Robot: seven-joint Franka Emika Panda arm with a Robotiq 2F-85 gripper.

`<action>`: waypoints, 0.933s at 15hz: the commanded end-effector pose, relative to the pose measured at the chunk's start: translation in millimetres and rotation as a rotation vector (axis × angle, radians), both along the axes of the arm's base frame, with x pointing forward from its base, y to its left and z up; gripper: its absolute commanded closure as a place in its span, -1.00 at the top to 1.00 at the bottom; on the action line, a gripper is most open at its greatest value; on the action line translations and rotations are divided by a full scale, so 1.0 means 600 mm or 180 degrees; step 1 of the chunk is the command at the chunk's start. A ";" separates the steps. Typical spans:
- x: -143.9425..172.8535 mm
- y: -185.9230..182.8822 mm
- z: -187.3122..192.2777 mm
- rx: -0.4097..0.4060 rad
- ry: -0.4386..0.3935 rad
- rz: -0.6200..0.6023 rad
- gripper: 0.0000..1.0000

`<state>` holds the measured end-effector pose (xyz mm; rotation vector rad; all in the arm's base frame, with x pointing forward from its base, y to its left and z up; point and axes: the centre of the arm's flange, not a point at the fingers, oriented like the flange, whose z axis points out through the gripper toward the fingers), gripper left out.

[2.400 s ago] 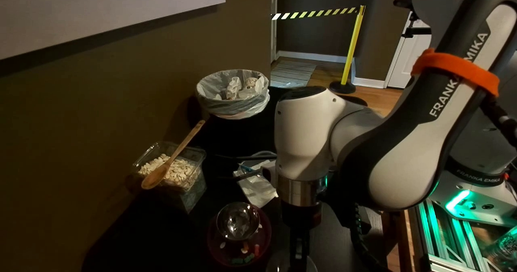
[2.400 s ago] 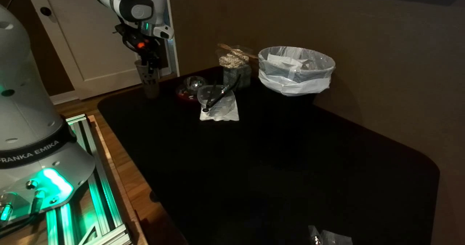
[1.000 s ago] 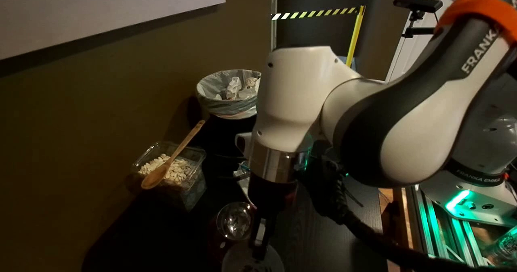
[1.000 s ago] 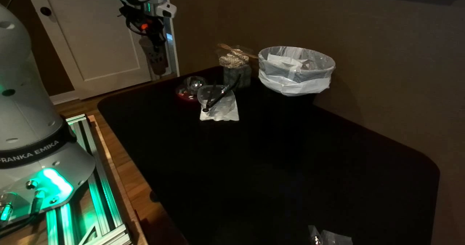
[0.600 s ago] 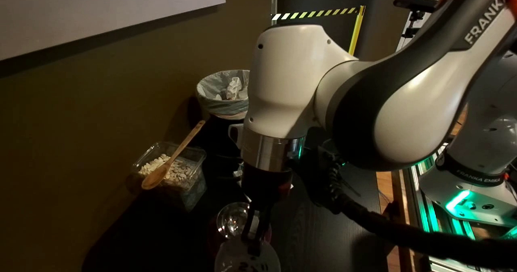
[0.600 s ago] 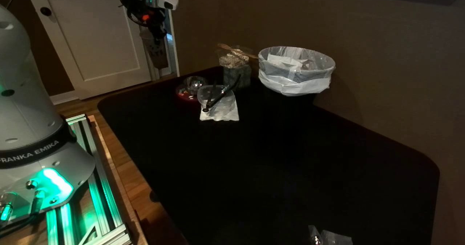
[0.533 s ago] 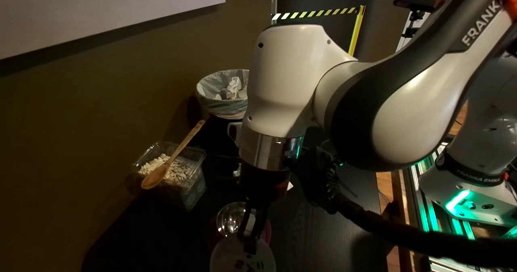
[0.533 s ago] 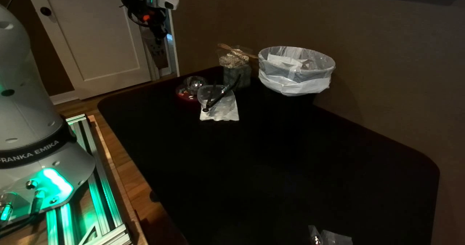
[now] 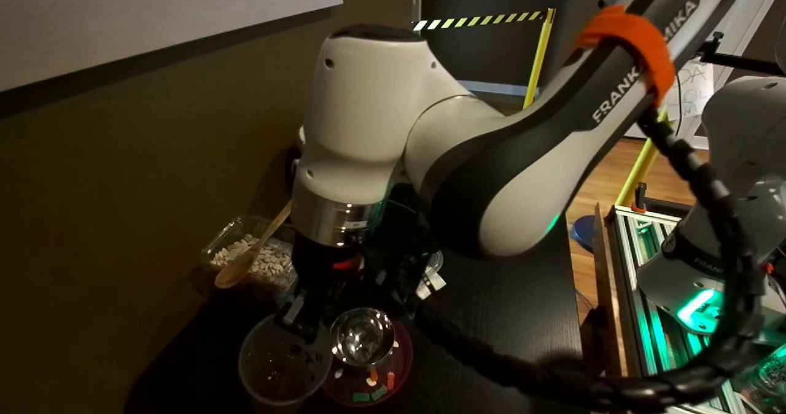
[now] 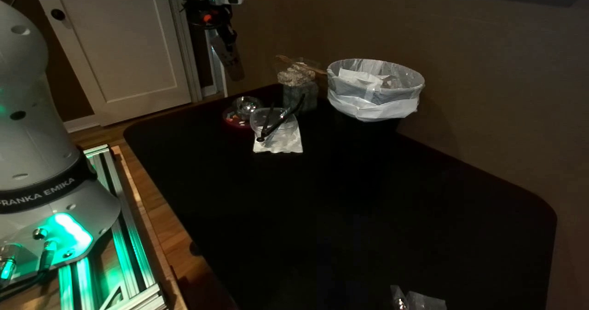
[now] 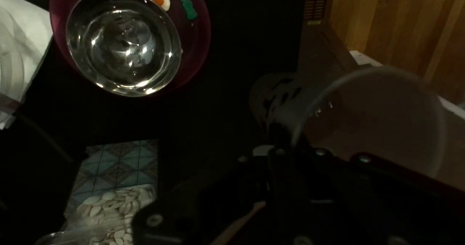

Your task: Move the grey cup backwards.

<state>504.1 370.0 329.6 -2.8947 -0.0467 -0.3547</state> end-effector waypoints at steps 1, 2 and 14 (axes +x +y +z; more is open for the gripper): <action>0.085 0.072 -0.008 -0.0146 0.0046 -0.0125 -0.97; 0.100 0.081 -0.015 -0.0123 0.0089 -0.0137 -0.97; 0.185 0.063 -0.066 -0.0007 0.0141 -0.0651 -0.97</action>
